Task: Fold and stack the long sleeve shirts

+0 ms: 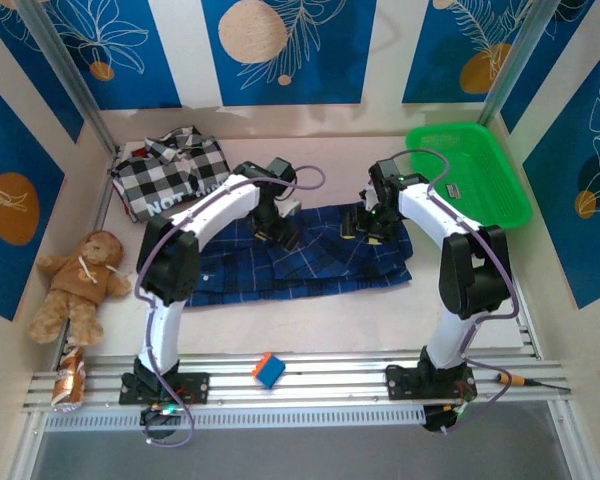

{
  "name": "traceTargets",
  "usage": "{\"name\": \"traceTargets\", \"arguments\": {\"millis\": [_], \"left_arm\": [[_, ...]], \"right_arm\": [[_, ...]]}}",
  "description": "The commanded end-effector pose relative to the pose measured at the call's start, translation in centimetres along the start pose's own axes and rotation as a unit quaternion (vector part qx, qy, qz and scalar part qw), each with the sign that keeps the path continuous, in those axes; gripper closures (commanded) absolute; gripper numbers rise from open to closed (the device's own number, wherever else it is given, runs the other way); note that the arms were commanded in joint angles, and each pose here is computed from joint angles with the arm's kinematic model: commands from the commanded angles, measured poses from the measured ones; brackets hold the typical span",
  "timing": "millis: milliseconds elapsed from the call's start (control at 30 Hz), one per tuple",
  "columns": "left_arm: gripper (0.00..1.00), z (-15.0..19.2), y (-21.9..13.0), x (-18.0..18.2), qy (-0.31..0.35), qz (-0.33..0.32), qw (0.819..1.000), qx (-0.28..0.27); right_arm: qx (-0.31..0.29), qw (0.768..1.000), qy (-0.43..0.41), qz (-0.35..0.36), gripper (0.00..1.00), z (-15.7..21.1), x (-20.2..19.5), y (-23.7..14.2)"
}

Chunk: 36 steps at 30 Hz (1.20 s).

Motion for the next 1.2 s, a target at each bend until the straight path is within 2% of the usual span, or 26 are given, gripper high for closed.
{"name": "traceTargets", "arguments": {"millis": [0,200,500,667,833,1000,1167], "left_arm": [[0.31,-0.9,-0.3,0.9,0.054,-0.067,0.996,0.013],[0.32,-2.1,1.7,1.8,0.068,-0.104,0.992,0.016],[0.33,-2.7,3.5,1.6,0.085,-0.072,0.994,0.012],[0.36,-3.4,4.1,2.5,0.076,-0.125,0.989,0.011],[0.54,-4.2,4.5,3.2,0.067,-0.158,0.985,0.003],[0.82,-4.3,3.7,3.5,0.065,-0.177,0.982,-0.001],[0.94,-3.9,0.6,4.1,0.030,-0.163,0.986,-0.037]], "right_arm": [[-0.011,1.000,0.003,-0.006,0.36,0.4,0.4,-1.9],[-0.008,1.000,0.002,-0.007,0.36,0.8,0.9,-1.8],[-0.005,1.000,0.009,-0.007,0.36,0.9,0.9,-1.6],[-0.004,1.000,0.011,-0.011,0.37,0.7,1.1,-1.5],[-0.006,1.000,0.011,-0.015,0.37,0.6,1.3,-1.7],[-0.009,1.000,0.011,-0.017,0.37,0.7,1.6,-1.8],[-0.013,1.000,0.002,-0.018,0.37,0.8,2.1,-2.0]]}}
Point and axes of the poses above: each hand's point on the last joint's axis, 136 mm out from that joint toward the fingers, its own y axis out along the fingers, its own x axis along the line the jaws close on, z = x × y, the point moved 10 cm from there along -y, back along the fingers, and after that the axes turned 11 degrees about y, right-handed, at the moved point
